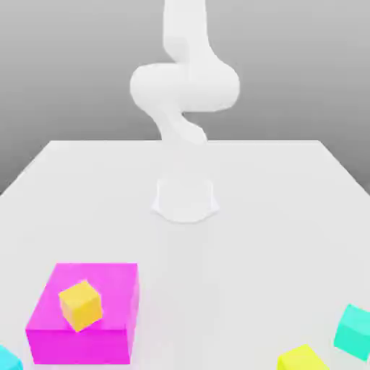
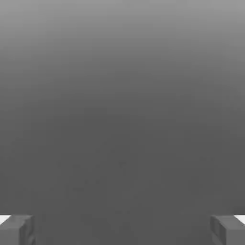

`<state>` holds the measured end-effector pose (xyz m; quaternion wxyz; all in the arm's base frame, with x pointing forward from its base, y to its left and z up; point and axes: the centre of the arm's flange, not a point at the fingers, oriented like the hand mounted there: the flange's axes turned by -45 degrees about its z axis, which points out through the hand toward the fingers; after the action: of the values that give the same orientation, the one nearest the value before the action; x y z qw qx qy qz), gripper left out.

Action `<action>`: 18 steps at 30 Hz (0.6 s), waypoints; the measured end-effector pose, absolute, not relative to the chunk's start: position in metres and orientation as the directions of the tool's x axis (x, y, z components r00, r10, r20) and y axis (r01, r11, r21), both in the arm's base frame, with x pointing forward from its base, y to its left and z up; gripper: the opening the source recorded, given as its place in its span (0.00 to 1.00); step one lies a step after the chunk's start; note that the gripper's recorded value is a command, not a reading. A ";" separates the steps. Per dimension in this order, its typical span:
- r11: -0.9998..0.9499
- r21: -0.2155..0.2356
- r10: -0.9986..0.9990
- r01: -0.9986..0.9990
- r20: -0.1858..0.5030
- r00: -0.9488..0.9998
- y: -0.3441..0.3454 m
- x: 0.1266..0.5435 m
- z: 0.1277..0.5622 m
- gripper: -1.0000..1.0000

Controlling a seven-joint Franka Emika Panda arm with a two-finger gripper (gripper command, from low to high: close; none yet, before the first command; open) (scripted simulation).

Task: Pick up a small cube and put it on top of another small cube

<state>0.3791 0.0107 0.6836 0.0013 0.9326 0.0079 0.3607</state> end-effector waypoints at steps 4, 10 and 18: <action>-0.998 0.034 0.069 0.060 0.593 0.802 0.030 0.428 0.633 0.50; -0.989 0.059 0.150 0.138 0.467 0.871 0.062 0.485 0.547 0.50; -0.964 0.063 0.265 0.258 0.285 0.921 0.111 0.529 0.416 0.50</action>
<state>0.5293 0.1107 0.4162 0.0123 0.9800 0.1332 0.1470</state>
